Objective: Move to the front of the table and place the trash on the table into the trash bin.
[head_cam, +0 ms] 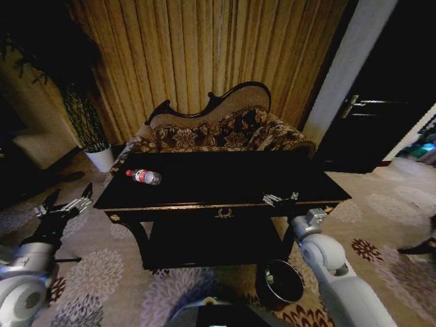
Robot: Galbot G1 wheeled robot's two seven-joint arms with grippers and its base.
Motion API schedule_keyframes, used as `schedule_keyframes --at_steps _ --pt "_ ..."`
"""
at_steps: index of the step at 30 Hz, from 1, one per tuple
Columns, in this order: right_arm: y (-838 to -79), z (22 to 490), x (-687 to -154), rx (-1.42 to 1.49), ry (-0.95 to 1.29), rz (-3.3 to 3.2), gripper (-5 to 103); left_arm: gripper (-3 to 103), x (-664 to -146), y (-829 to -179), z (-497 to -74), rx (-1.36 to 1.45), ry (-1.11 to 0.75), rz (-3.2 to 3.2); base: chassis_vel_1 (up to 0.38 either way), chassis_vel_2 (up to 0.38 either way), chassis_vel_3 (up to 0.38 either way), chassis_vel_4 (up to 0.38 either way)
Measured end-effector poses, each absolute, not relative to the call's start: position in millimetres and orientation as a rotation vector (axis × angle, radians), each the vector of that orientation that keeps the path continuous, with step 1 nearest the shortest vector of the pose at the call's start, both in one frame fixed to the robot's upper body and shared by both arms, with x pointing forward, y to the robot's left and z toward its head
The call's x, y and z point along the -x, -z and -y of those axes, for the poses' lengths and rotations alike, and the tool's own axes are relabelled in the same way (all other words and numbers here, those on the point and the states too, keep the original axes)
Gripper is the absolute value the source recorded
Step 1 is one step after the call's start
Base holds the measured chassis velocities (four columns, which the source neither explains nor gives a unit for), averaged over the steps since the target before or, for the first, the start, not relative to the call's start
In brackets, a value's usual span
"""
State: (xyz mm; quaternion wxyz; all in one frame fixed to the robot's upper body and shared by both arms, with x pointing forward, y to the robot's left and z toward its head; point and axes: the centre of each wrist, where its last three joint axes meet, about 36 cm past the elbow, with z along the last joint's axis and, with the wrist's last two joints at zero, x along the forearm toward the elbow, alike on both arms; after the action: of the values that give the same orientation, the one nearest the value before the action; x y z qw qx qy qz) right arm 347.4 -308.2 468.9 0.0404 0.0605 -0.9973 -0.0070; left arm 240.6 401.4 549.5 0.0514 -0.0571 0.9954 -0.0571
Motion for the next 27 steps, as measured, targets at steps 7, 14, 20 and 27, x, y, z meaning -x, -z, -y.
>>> schedule_keyframes --at_steps 7,14,20,27 --pt "-468 308 -347 -0.182 0.012 3.054 100 100 -240 -549 -401 0.177 0.177 -3.030 -0.072 0.064 0.058 -0.072" --pt "-468 306 -348 -0.191 0.022 3.074 100 100 -240 -549 -402 0.181 0.178 -3.028 -0.044 0.040 0.047 -0.040" --pt "-471 304 -350 -0.217 0.022 3.105 100 100 -238 -549 -400 0.190 0.184 -3.027 0.000 0.000 0.000 0.000" --pt "-483 301 -356 -0.287 0.035 3.124 100 100 -236 -549 -398 0.197 0.184 -3.023 0.000 0.000 0.000 0.000"
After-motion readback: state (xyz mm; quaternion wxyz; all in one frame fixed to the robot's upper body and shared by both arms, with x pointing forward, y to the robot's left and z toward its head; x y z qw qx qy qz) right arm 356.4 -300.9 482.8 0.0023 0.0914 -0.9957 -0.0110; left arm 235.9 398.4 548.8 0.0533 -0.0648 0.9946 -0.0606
